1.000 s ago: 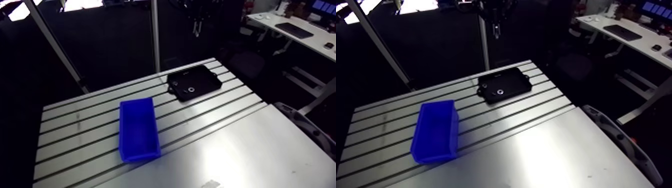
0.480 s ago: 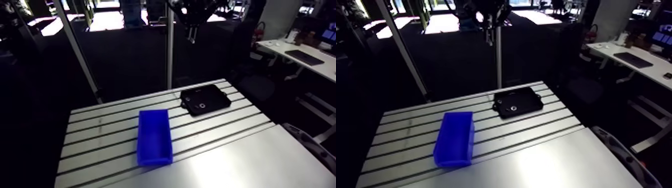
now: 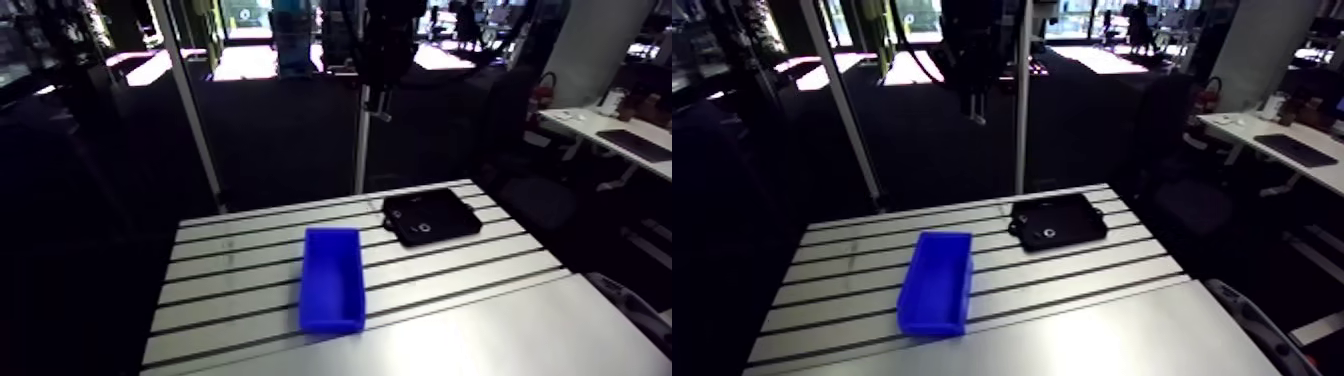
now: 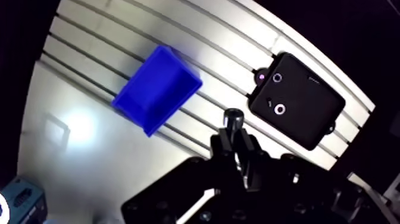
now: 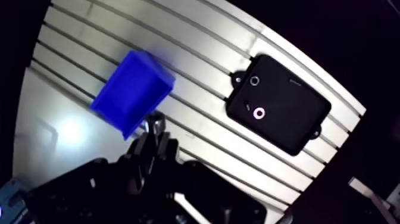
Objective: Pick up the M10 bolt from the tray and put it into the blue bin.
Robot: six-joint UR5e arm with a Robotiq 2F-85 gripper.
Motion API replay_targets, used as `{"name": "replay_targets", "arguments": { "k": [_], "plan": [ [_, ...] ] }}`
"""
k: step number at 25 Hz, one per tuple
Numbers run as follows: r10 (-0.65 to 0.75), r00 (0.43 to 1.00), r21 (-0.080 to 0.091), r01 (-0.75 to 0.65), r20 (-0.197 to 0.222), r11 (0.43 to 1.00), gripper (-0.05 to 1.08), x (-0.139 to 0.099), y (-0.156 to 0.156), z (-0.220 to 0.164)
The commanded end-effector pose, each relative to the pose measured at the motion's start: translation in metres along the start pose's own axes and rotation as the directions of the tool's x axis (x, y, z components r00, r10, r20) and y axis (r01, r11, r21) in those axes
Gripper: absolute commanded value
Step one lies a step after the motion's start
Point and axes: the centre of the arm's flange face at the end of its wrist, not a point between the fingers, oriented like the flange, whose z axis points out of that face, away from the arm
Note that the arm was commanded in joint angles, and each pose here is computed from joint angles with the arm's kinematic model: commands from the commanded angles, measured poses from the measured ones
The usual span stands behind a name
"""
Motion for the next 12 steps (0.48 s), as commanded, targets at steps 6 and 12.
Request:
{"name": "replay_targets", "arguments": {
  "k": [6, 12],
  "plan": [
    [-0.319, 0.947, 0.073, 0.316, 0.041, 0.946, 1.07, -0.017, -0.022, 0.038],
    [-0.442, 0.896, 0.115, 0.434, 0.055, 0.894, 1.07, -0.024, -0.049, 0.064]
  ]
}}
